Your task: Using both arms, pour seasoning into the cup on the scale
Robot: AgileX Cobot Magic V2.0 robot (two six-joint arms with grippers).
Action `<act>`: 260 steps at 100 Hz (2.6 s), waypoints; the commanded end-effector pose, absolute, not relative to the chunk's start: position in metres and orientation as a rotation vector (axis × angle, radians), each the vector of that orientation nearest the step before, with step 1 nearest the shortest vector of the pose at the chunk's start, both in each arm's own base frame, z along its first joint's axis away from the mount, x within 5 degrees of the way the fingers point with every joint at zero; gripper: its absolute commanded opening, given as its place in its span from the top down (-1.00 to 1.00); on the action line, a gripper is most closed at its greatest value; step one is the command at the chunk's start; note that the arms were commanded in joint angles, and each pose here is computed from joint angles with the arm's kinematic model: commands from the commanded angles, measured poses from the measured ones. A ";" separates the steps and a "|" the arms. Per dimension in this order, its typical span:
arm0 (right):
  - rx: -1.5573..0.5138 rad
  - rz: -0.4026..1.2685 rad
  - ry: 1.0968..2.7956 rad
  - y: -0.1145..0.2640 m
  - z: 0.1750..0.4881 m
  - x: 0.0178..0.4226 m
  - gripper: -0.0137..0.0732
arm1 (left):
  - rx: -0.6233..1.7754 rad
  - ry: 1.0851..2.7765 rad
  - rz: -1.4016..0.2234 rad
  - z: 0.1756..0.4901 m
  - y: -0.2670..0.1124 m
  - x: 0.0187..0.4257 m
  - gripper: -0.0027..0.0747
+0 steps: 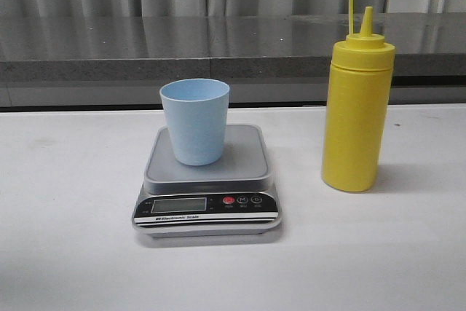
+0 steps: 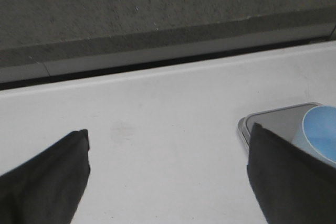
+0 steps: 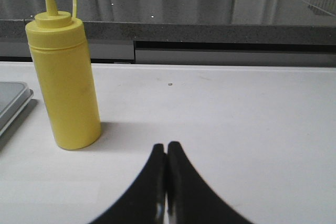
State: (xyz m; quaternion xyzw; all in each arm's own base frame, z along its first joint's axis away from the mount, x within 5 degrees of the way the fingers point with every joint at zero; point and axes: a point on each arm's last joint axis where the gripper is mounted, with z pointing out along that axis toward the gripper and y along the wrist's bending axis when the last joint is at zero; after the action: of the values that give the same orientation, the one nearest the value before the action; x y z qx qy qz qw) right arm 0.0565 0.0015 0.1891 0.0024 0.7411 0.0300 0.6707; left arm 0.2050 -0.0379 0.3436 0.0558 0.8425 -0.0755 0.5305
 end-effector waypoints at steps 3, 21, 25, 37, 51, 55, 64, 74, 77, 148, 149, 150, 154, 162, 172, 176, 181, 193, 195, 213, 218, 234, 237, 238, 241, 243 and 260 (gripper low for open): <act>-0.006 0.065 1.578 0.002 0.197 0.056 0.96 | 0.105 1.779 -0.170 0.358 -0.029 0.171 -0.56; -0.006 0.065 1.578 0.002 0.197 0.056 0.96 | 0.108 1.669 -0.160 0.340 -0.021 0.122 -0.56; -0.006 0.065 1.578 0.002 0.197 0.056 0.96 | 0.117 1.634 -0.146 0.337 -0.019 0.111 -0.56; -0.006 0.065 1.578 0.002 0.197 0.056 0.96 | 0.145 1.589 -0.106 0.325 -0.015 0.094 -0.56; -0.006 0.065 1.578 0.002 0.197 0.056 0.96 | 0.153 1.557 -0.093 0.313 -0.013 0.084 -0.56; -0.006 0.065 1.578 0.002 0.197 0.056 0.96 | 0.153 1.558 -0.093 0.310 -0.013 0.084 -0.56; -0.006 0.065 1.578 0.002 0.197 0.056 0.96 | 0.154 1.569 -0.093 0.306 -0.013 0.084 -0.54; -0.006 0.065 1.578 0.002 0.197 0.056 0.96 | 0.154 1.573 -0.092 0.304 -0.013 0.085 -0.42; -0.006 0.065 1.578 0.002 0.197 0.056 0.96 | 0.154 1.573 -0.092 0.304 -0.013 0.085 -0.36; -0.026 0.095 1.387 0.005 0.214 0.054 0.96 | 0.154 1.573 -0.092 0.304 -0.013 0.085 0.98; -0.024 0.099 1.376 0.005 0.215 0.054 0.96 | 0.154 1.573 -0.092 0.304 -0.013 0.085 0.98; -0.026 0.102 1.355 0.005 0.217 0.053 0.96 | 0.154 1.573 -0.092 0.304 -0.013 0.085 0.98; -0.021 0.115 1.314 0.005 0.223 0.052 0.96 | 0.154 1.573 -0.092 0.304 -0.013 0.085 0.98; -0.002 0.127 1.318 0.004 0.233 0.051 0.96 | 0.154 1.573 -0.092 0.304 -0.013 0.085 0.98; 0.012 0.115 1.404 0.003 0.251 0.054 0.96 | 0.154 1.573 -0.092 0.304 -0.013 0.085 0.98; 0.015 0.112 1.438 0.003 0.260 0.056 0.96 | 0.154 1.573 -0.092 0.304 -0.013 0.085 0.98; 0.017 0.107 1.475 0.003 0.270 0.061 0.96 | 0.154 1.573 -0.092 0.304 -0.013 0.085 0.98; 0.019 0.102 1.541 0.004 0.295 0.080 0.96 | 0.154 1.573 -0.092 0.304 -0.013 0.085 0.98; 0.018 0.102 1.549 0.004 0.300 0.084 0.96 | 0.154 1.573 -0.092 0.304 -0.013 0.085 0.98; 0.006 0.113 1.565 0.008 0.317 0.124 0.96 | 0.154 1.573 -0.092 0.304 -0.013 0.085 0.98; 0.000 0.121 1.551 0.010 0.317 0.136 0.96 | 0.154 1.573 -0.092 0.304 -0.013 0.085 0.98; -0.062 0.118 1.544 0.015 0.307 0.167 0.96 | 0.154 1.573 -0.092 0.304 -0.013 0.085 0.98; -0.075 0.113 1.557 0.016 0.304 0.171 0.96 | 0.154 1.573 -0.092 0.304 -0.013 0.085 0.98; -0.082 0.110 1.562 0.017 0.303 0.172 0.96 | 0.154 1.573 -0.092 0.304 -0.013 0.085 0.98; -0.097 0.104 1.587 0.017 0.298 0.177 0.96 | 0.154 1.573 -0.092 0.304 -0.013 0.085 0.98; -0.106 0.100 1.602 0.018 0.295 0.180 0.96 | 0.154 1.573 -0.092 0.304 -0.013 0.085 0.98; -0.104 0.149 1.704 0.024 0.276 0.196 0.96 | 0.154 1.573 -0.092 0.304 -0.013 0.085 0.98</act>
State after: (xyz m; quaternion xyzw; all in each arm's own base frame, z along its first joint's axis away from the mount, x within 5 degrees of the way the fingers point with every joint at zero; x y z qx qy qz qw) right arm 0.1856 0.0183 0.2625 -0.0392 0.7812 0.0457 0.6214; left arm 0.0839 -0.0134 0.2880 0.0750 0.7435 -0.0385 0.6634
